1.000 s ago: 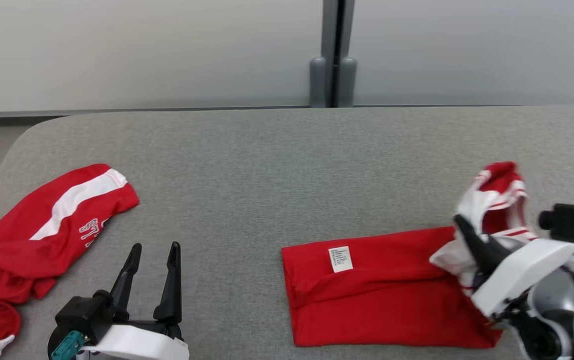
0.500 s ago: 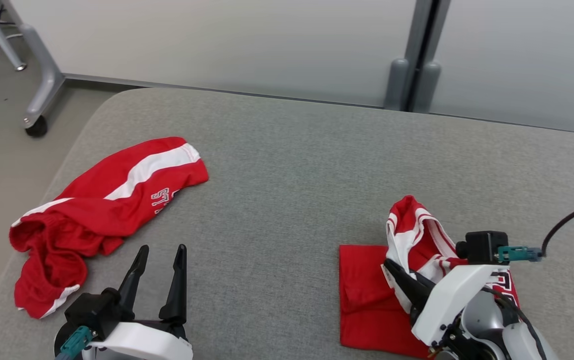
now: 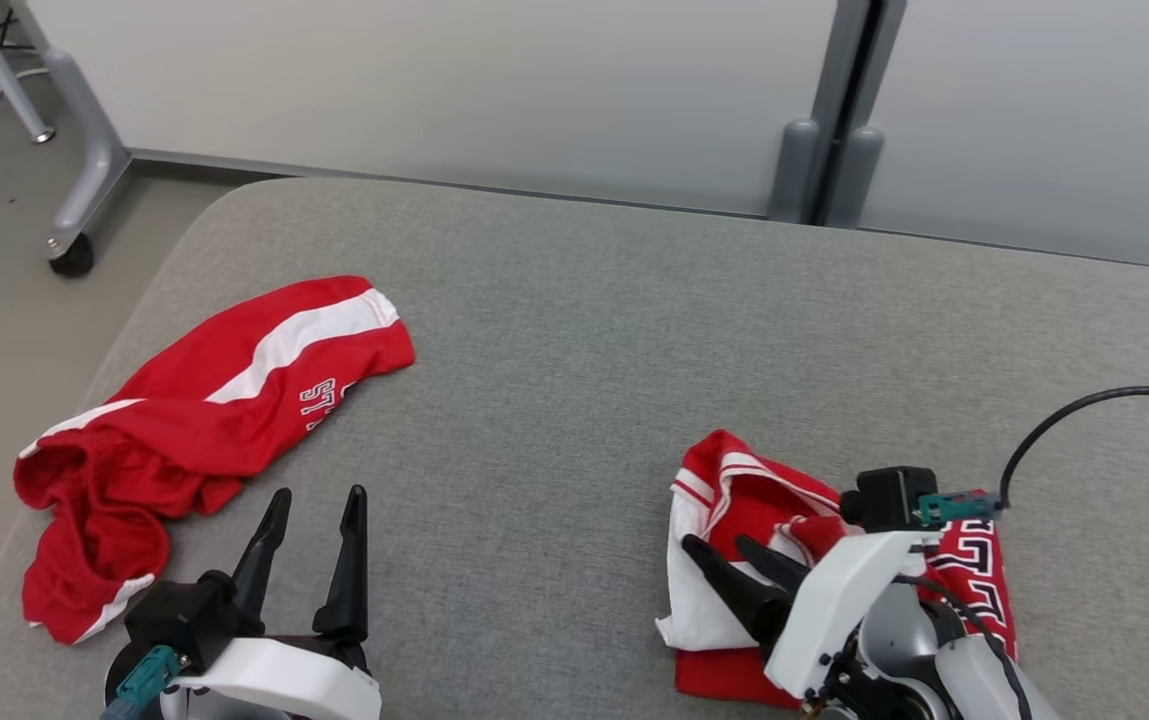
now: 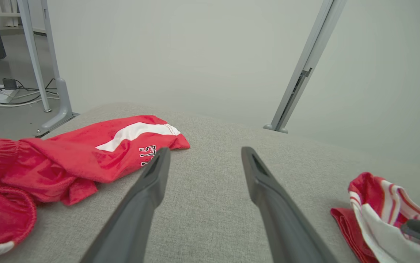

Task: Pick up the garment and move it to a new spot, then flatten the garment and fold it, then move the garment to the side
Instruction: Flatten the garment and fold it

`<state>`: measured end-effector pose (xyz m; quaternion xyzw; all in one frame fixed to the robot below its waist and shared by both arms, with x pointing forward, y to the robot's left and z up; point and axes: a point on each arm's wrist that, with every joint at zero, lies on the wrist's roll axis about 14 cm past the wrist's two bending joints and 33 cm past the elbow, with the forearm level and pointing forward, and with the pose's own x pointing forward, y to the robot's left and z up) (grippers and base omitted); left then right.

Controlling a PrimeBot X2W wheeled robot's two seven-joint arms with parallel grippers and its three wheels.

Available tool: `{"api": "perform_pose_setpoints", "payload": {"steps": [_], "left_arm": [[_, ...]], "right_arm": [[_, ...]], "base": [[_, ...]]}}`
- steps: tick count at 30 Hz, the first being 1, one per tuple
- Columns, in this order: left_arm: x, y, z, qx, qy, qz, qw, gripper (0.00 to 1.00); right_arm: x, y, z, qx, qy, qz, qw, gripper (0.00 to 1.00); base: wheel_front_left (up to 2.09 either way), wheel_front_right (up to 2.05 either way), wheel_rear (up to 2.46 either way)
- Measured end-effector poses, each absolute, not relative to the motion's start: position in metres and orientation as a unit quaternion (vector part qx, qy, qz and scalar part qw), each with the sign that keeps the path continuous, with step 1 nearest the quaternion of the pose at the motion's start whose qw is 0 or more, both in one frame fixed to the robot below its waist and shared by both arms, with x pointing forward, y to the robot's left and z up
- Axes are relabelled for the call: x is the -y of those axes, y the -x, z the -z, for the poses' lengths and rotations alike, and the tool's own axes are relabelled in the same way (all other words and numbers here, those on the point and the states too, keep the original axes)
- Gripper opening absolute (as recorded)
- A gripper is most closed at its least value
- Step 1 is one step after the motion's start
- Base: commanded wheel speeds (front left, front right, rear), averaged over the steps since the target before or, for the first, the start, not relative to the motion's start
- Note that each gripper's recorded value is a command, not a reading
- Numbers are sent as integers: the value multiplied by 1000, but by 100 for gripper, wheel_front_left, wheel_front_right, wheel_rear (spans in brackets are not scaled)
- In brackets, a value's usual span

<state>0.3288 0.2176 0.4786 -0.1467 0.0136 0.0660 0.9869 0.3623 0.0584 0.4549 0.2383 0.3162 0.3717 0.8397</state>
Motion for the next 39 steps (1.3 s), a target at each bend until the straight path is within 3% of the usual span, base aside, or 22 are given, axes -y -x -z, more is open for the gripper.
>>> {"api": "perform_pose_setpoints", "payload": {"steps": [8,17,22,32,33,34,39], "left_arm": [[-203,-337,-485,-5,148,-39,988,100],[-192,-343,-497,11,146,-15,989,100],[-193,-339,-497,12,144,-18,989,100],[-194,-337,-497,10,141,-18,990,100],[-194,-337,-497,10,141,-19,990,100],[-194,-337,-497,9,142,-19,990,100],[-195,-336,-496,8,143,-22,989,100]], "right_arm": [[-47,-370,-542,-181,-266,-398,859,100],[78,-422,-596,3,-225,-234,946,100],[120,-427,-574,5,-195,-158,968,100],[126,-432,-539,-42,-167,-129,977,100],[124,-432,-533,-51,-161,-130,977,40],[121,-432,-525,-66,-153,-133,977,0],[114,-430,-489,-125,-137,-131,974,0]], "base": [[0,0,0],[0,0,0],[0,0,0],[0,0,0],[0,0,0],[0,0,0],[0,0,0]]}}
